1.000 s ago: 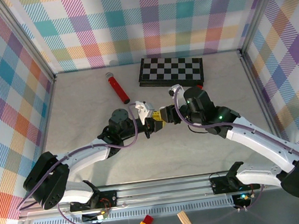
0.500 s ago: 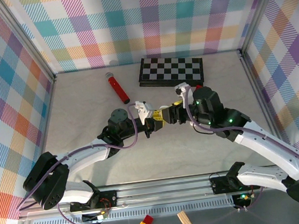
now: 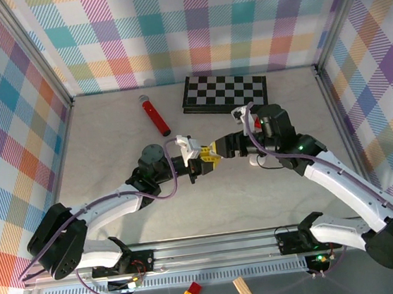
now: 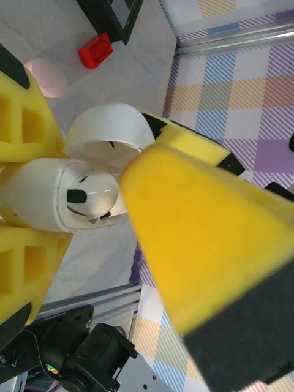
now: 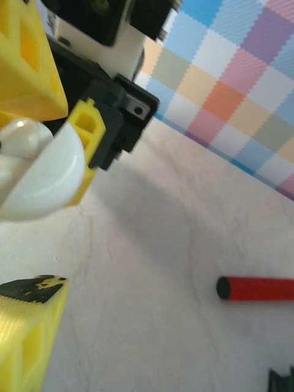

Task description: Insert the wireless bluetooth earbuds into the charging case

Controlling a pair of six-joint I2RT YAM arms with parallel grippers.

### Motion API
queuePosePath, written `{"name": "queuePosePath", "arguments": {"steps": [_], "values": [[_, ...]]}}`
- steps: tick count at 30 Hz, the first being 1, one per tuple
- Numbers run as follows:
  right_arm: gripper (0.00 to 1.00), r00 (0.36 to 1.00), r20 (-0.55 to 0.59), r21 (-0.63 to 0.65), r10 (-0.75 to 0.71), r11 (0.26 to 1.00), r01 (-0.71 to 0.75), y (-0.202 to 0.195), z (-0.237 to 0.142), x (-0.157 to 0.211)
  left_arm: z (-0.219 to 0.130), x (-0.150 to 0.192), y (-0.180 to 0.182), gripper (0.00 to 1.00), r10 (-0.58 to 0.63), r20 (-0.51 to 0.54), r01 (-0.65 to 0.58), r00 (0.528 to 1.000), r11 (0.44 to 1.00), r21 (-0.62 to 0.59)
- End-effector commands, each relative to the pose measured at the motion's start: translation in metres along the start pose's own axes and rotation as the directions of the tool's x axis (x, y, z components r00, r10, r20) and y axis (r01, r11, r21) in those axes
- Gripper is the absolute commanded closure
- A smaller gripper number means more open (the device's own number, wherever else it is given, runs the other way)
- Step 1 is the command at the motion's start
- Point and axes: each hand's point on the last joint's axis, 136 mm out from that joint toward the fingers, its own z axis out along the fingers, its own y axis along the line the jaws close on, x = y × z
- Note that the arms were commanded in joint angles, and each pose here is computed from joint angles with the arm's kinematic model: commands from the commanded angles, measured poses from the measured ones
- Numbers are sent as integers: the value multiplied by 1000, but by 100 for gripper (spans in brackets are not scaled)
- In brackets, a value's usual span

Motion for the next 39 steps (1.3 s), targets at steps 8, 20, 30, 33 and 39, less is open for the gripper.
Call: {"name": "queuePosePath", "arguments": {"steps": [8,20,30,33,39], "values": [[38,999,17,-145,-30,989,32,30,-9,-5,0,-5,-1,94,-9,15,9,1000,1000,-9],[48,992,92,-150,-89,983,103,33,-22,-5,-2,-3,3,94,-26,21,26,999,1000,-17],[46,982,96,-52,-163,984,169,7,-14,7,-3,-21,-10,94,-95,60,89,994,991,100],[52,974,94,-85,-205,973,213,10,-13,13,-6,-29,-21,94,-105,71,93,992,983,156],[60,965,122,-164,-231,954,249,25,-18,16,-11,-36,-32,94,-118,55,105,992,975,198]]}}
